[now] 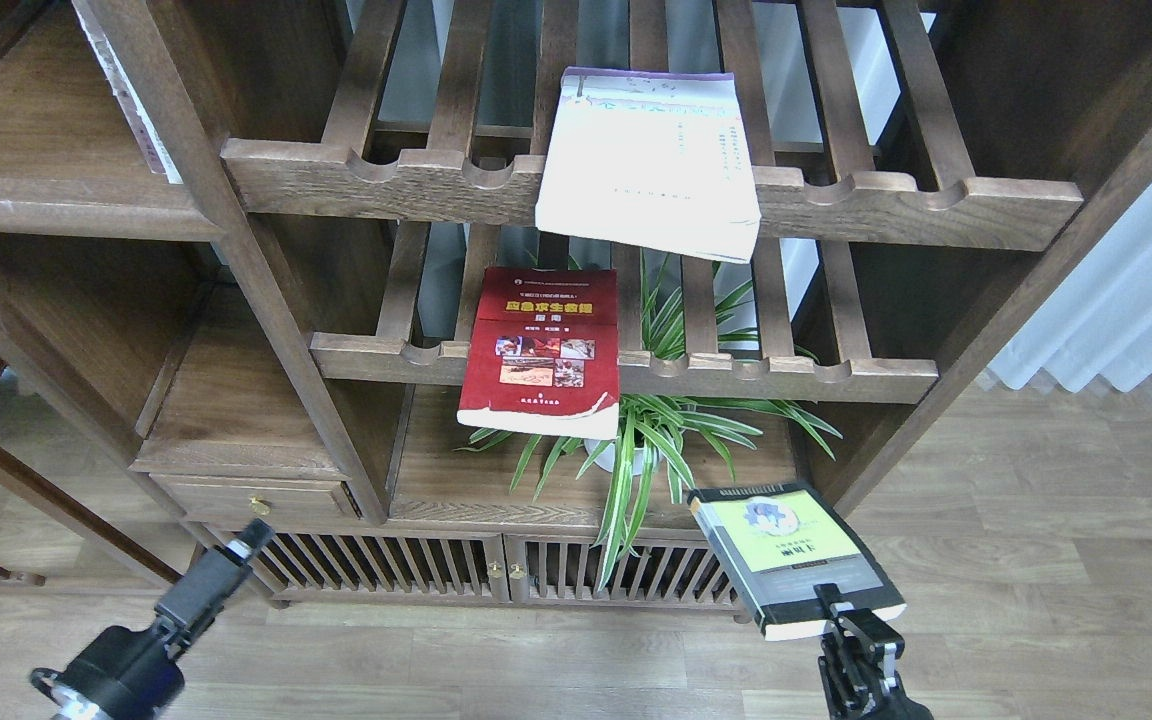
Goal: Organize books on shelf
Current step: 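Pull the black-bordered book off the shelf toward the robot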
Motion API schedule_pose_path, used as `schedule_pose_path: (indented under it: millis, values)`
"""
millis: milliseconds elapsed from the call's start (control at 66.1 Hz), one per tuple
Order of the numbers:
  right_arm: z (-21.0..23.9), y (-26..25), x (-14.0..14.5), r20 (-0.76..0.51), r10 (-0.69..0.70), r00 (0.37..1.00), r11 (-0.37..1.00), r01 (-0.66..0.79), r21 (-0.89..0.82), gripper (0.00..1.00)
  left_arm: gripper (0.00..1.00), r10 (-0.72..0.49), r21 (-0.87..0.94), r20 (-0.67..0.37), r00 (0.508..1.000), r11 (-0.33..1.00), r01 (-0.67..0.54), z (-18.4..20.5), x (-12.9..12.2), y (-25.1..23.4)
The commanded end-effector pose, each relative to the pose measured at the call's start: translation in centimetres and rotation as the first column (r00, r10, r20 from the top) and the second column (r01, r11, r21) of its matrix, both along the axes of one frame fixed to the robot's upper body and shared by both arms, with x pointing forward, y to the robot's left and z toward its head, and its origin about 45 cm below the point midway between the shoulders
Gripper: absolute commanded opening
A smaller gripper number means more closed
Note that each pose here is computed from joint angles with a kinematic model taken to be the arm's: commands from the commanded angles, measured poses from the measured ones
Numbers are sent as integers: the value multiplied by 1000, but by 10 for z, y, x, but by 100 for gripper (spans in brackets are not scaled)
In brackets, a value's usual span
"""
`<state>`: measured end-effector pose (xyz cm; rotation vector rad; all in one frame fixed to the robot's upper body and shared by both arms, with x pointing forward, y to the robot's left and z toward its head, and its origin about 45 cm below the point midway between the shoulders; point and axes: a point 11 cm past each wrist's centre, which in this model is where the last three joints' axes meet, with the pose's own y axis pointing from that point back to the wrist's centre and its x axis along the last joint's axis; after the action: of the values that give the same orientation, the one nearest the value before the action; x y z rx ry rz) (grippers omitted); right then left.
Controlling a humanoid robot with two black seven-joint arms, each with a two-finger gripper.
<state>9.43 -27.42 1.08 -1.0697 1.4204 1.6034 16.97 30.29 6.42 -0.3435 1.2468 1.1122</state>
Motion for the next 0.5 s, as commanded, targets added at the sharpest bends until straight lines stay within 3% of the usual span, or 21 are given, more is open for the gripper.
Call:
schedule_pose_path:
  millis: [0,257,484]
  values:
    - [-2,12,-1,-5,39,999,999,-39,18,6,100,-22,-9,-21,1000,1000,22,-5,-6,-8]
    - [0,71,16,38,262,964,962,-264,72,6,100,-40,-27,-74,996,999,38,-19,-20,-19]
    - [7,95,28,81,346,935,932,-352,86,6,100,-43,-143,-171,984,990,19,-35,-41,-50]
